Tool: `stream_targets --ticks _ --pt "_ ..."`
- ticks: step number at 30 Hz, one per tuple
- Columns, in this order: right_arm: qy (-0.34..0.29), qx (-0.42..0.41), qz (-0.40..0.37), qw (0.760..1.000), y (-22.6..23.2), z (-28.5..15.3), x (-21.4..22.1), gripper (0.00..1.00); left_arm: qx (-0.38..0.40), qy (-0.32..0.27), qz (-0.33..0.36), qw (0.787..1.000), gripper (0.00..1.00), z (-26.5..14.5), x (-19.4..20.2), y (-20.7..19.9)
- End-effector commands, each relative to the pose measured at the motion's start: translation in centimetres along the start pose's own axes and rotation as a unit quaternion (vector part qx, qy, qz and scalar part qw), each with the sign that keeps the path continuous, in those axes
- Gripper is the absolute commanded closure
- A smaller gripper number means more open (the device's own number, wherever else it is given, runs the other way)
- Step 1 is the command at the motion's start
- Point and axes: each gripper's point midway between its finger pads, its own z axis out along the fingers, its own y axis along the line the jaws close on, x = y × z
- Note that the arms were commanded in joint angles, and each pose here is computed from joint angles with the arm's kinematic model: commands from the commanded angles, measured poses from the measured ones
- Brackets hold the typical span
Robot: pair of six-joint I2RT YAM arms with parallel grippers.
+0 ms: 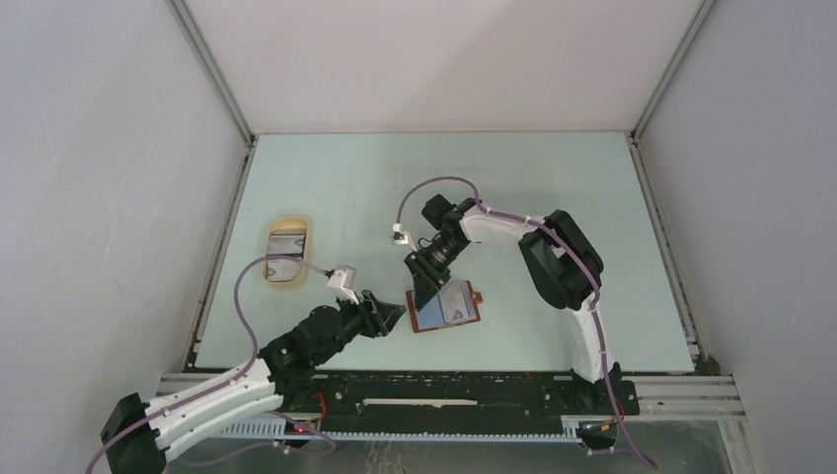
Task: Put the credit cards into the card holder
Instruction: Open the card holder at the center of the board.
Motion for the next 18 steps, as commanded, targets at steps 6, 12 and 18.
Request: stream_targets --ticks 6,12,18 --pt "-0.029 0.063 -0.211 0.975 4.6 -6.2 -1.5 0.48 0.036 0.001 0.004 0.999 0.35 0.8 -0.9 -2.3" --pt "-0.078 0.115 -0.307 0.942 7.2 -10.8 -1.7 0.49 0.002 0.027 -0.013 1.000 0.24 2.1 0.0 -1.7" --pt "-0.150 0.199 -0.371 0.895 9.1 -15.6 -2.1 0.34 -0.026 0.055 -0.042 0.997 0.24 3.8 1.2 -1.3"
